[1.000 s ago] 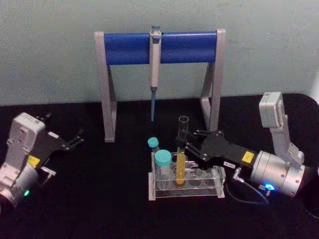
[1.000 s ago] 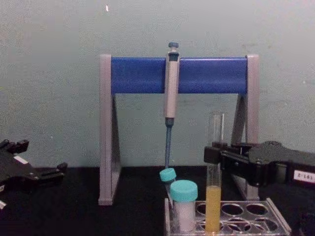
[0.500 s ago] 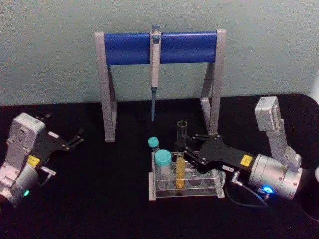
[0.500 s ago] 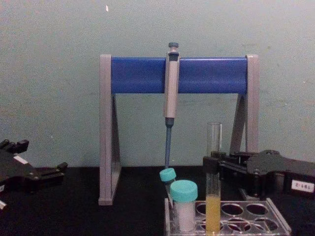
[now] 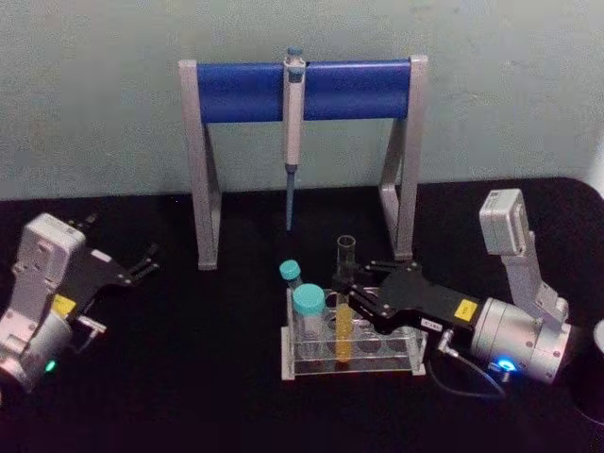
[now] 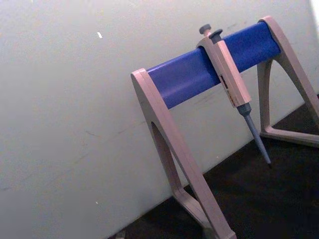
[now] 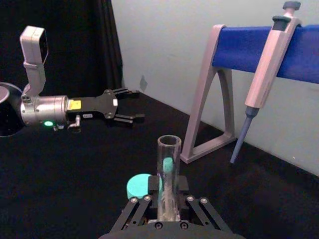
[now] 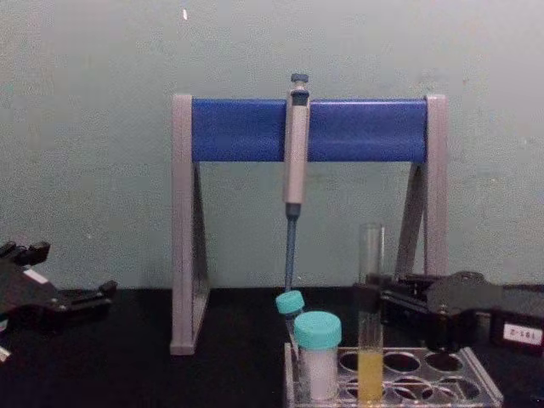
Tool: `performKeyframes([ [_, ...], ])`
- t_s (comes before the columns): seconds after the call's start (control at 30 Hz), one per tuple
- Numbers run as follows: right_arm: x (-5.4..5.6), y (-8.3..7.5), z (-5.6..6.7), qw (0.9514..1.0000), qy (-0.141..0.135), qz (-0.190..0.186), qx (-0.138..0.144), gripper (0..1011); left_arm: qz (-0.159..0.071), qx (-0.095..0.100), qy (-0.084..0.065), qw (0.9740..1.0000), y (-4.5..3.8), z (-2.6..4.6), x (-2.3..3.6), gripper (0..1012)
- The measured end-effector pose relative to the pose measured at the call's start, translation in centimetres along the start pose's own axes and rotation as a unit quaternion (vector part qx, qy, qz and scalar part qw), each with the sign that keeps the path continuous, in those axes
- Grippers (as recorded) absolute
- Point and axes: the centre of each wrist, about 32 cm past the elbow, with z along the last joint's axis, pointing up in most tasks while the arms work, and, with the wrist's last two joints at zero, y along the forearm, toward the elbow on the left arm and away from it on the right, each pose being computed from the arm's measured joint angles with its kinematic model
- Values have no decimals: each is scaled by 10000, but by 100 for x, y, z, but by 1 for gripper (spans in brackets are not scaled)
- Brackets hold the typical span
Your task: Pick up the test tube from the test tube rack, shake it, then place it back into the test tube rack.
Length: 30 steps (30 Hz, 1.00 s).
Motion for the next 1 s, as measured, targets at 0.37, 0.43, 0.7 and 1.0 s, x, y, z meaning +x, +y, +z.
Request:
performKeyframes([
  [0.37, 3, 8, -29, 10000, 45, -41, -39, 229, 0, 0, 0, 10000, 0, 0, 0, 1001],
  [0.43, 3, 9, -31, 10000, 43, -51, -43, 229, 0, 0, 0, 10000, 0, 0, 0, 1001],
  [0.7, 4, 10, -30, 10000, 30, -68, -51, 228, 0, 0, 0, 10000, 0, 0, 0, 1001],
  [1.0, 4, 8, -29, 10000, 30, -62, -56, 229, 0, 0, 0, 10000, 0, 0, 0, 1001],
])
